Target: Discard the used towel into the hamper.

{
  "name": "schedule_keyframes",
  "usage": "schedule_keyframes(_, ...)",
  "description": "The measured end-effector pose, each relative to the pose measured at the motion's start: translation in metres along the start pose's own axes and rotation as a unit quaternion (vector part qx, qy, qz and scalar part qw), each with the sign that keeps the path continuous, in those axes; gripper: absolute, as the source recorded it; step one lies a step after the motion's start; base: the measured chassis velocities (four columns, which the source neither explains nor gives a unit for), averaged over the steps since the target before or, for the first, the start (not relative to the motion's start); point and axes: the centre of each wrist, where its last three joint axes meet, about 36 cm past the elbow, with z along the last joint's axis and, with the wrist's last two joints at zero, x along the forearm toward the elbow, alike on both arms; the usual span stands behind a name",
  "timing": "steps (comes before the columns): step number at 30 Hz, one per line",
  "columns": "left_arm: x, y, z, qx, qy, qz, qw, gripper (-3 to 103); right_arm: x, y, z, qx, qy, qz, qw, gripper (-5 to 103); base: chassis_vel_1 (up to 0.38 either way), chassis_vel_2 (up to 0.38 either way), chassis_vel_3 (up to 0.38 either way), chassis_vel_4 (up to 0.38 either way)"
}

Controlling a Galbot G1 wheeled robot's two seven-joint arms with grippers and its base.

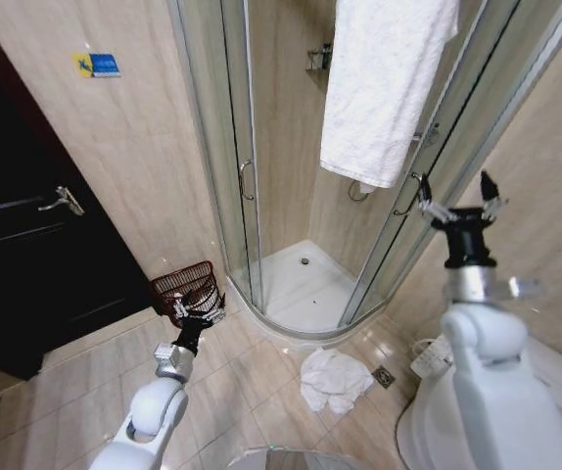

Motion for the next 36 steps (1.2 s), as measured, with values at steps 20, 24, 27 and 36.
schedule_keyframes(20, 0.001, -0.008, 0.000, 0.000, -0.001, -0.009, 1.0000, 100, -0.183, 0.046, -0.075, -0.007, -0.072, -0.048, 0.996, 100, 0.000, 0.000, 0.000, 0.000)
schedule_keyframes(24, 0.001, -0.009, 0.000, 0.001, -0.003, -0.010, 0.9999, 100, -0.204, 0.052, -0.073, 0.003, -0.050, -0.018, 0.999, 100, 0.000, 0.000, 0.000, 0.000)
schedule_keyframes(27, -0.001, -0.008, 0.000, 0.001, -0.004, -0.011, 0.9999, 100, -0.209, 0.057, -0.089, -0.003, -0.011, 0.010, 1.000, 100, 0.000, 0.000, 0.000, 0.000)
schedule_keyframes(36, -0.009, -0.013, 0.004, 0.003, -0.009, -0.009, 0.9999, 100, -0.206, 0.070, -0.131, -0.034, 0.055, -0.014, 0.998, 100, 0.000, 0.000, 0.000, 0.000)
